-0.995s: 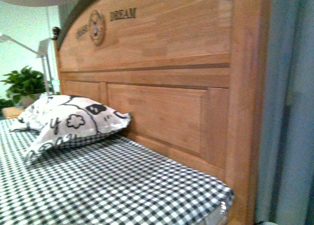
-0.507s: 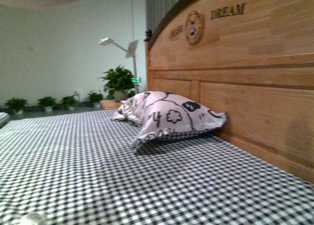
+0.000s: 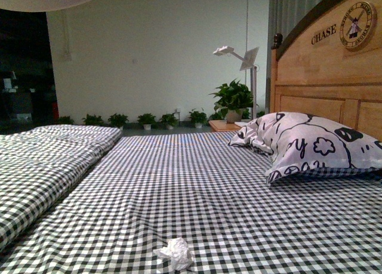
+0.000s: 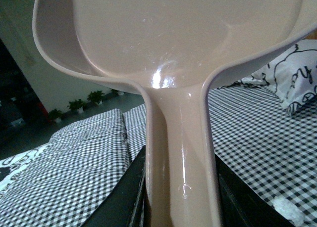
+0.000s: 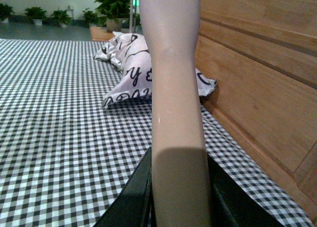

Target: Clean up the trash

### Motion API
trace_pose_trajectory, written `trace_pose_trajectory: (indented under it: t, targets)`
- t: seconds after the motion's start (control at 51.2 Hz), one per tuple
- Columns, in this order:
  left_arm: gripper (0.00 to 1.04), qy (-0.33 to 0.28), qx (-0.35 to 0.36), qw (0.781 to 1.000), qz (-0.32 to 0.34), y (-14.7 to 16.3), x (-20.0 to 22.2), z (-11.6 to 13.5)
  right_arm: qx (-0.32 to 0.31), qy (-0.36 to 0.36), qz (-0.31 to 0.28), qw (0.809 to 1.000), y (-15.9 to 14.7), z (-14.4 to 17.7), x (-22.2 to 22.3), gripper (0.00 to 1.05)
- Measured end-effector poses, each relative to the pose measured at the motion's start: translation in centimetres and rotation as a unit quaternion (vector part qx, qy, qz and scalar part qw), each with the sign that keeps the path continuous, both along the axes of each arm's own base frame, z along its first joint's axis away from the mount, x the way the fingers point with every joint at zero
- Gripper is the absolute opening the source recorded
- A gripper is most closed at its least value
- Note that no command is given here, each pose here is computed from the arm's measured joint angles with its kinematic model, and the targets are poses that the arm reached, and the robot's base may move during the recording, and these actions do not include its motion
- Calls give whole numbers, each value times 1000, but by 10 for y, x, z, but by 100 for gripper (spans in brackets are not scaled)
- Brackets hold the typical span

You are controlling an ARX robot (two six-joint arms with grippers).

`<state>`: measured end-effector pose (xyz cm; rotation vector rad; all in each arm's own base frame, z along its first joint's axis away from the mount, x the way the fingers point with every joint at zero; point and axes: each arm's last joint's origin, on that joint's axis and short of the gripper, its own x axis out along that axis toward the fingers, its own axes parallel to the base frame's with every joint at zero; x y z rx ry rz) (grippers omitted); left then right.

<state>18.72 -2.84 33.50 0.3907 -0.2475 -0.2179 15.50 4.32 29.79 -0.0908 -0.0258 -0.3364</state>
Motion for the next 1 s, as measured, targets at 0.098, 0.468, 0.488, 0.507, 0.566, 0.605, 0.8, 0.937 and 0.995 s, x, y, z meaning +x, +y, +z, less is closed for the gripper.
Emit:
trace_pose_trajectory:
  t: [0.098, 0.468, 0.488, 0.507, 0.566, 0.605, 0.8, 0.937, 0.995]
  targets:
    - [28, 0, 1, 1000, -3, 0, 0, 0, 0, 0, -4, 1000, 0, 0, 0, 21]
    - [28, 304, -22, 952, -18, 22, 23, -10, 1, -1, -11, 1000, -1, 0, -1, 21]
    - [28, 314, -15, 949, -17, 26, 27, -12, 1, -1, -11, 1000, -1, 0, -1, 21]
    - [28, 319, -11, 947, -18, 29, 30, -13, 1, -1, -10, 1000, -1, 0, -1, 21]
    - [28, 329, 9, 944, -24, 38, 37, -16, 1, -1, -8, 1000, -1, 0, -1, 21]
    - [28, 334, 24, 942, -30, 43, 40, -18, 1, -1, -9, 1000, -1, 0, -1, 21]
    - [28, 336, 106, 933, -68, 58, 53, -31, 1, -1, -9, 1000, -1, 0, -1, 21]
    - [28, 330, 184, 922, -80, 71, 63, -43, 1, -1, -9, 1000, -1, 0, -1, 21]
    - [28, 333, 206, 917, -79, 77, 67, -49, 1, -1, -9, 1000, -1, 0, -1, 21]
